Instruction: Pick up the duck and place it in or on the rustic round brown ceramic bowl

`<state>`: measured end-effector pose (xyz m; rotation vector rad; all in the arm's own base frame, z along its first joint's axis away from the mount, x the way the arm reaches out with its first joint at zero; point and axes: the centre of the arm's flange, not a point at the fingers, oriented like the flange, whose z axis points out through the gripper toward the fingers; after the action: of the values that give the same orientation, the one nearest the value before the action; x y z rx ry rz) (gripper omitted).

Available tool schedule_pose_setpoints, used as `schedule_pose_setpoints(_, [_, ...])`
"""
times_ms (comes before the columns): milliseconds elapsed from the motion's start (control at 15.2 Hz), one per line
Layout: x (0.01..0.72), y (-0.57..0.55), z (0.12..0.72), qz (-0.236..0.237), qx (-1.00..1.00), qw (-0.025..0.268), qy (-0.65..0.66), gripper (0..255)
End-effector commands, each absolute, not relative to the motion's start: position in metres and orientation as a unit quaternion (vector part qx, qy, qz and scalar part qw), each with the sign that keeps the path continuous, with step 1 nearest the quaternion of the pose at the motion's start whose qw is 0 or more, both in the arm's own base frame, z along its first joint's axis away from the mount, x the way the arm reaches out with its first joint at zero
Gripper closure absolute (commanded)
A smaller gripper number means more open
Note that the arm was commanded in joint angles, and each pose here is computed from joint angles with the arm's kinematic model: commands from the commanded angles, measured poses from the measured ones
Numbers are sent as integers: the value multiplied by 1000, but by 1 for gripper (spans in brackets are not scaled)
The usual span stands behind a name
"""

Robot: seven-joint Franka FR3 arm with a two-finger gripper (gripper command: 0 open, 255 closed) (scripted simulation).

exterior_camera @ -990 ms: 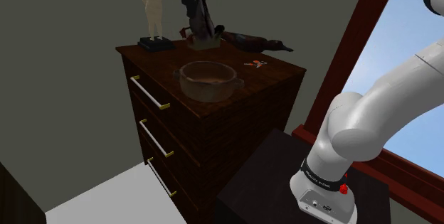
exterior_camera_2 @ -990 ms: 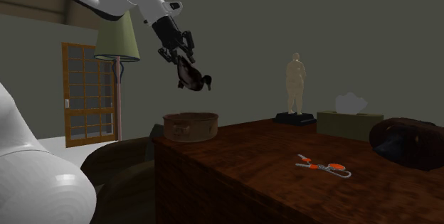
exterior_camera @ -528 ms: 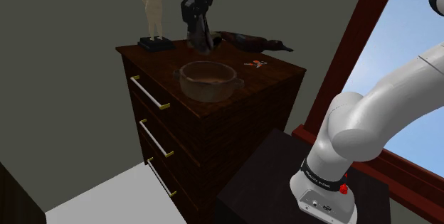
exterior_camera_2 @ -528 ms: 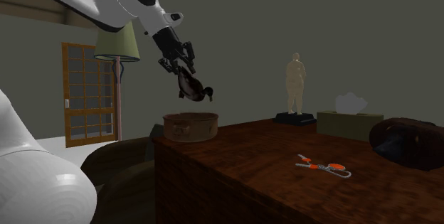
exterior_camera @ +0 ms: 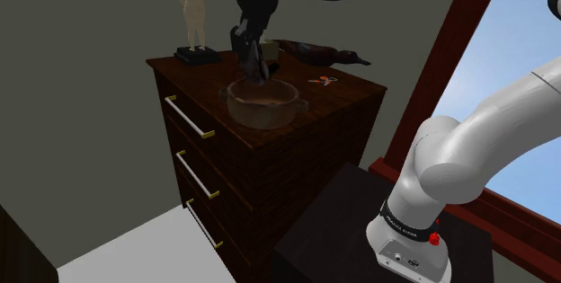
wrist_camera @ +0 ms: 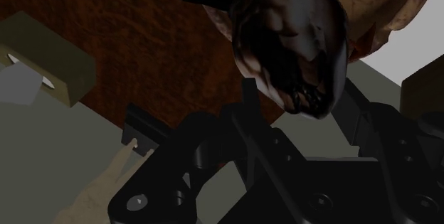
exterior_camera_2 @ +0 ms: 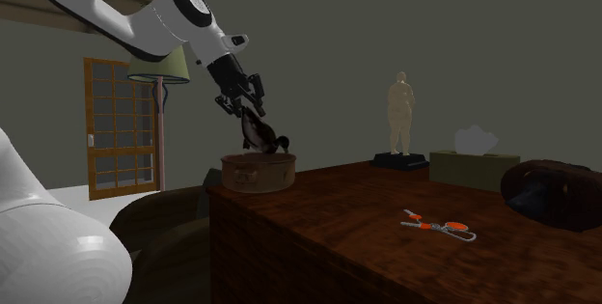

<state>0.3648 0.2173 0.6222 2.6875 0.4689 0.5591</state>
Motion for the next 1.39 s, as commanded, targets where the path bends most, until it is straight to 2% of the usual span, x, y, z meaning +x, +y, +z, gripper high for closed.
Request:
schedule_pose_setpoints(0, [365, 218, 619, 198, 950, 177, 166, 255])
schedule_pose_setpoints(462, [365, 218, 619, 198, 950, 177, 166, 255])
schedule_pose_setpoints(528, [365, 218, 619, 198, 950, 177, 166, 0])
schedule_pose_setpoints(858, [365, 218, 619, 198, 950, 177, 166, 0])
schedule_pose_setpoints(1122, [343, 232, 662, 198, 950, 177, 166, 0])
schedule_pose_setpoints(1320, [343, 232, 662, 198, 950, 177, 166, 0])
